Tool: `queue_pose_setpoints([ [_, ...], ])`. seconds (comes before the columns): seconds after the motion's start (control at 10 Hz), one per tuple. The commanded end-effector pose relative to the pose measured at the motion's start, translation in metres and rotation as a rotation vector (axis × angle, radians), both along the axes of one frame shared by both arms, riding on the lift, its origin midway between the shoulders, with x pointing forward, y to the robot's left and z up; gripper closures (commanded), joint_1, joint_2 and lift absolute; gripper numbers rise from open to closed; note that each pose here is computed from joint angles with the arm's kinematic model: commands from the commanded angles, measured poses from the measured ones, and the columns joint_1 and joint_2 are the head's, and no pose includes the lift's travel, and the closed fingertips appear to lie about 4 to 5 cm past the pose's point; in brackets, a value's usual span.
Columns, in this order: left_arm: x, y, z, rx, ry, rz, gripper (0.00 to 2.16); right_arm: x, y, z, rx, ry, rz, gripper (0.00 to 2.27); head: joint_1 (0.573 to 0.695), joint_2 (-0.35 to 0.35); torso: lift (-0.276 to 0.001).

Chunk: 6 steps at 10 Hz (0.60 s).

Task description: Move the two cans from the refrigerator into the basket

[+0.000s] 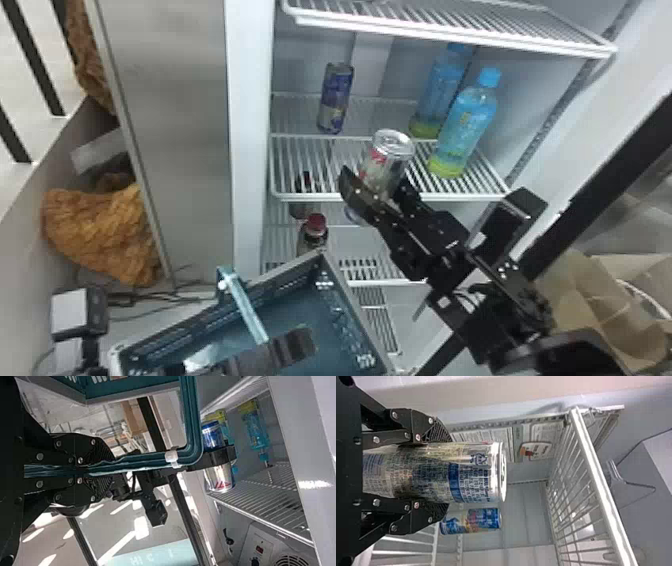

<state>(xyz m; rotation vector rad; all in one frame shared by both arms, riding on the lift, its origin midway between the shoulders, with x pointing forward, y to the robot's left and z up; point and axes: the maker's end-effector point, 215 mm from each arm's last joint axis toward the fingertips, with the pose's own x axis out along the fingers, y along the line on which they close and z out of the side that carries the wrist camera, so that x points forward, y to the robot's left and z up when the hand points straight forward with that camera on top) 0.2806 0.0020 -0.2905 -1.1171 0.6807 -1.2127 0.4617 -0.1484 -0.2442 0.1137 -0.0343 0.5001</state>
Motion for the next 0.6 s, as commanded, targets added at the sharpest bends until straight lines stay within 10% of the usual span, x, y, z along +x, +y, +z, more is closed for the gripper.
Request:
queue_pose_setpoints([
  [0.0, 0.000, 0.000, 0.000, 0.000, 0.001, 0.000, 1.20, -0.012, 0.008, -0.001, 0.001, 0.018, 0.026, 1.20, 0.695, -0.227, -0.035],
  [0.5, 0.001, 0.001, 0.000, -0.001, 0.000, 0.002, 1.20, -0.046, 0.041, -0.021, 0.021, 0.126, 0.147, 1.20, 0.695, -0.189, -0.035],
])
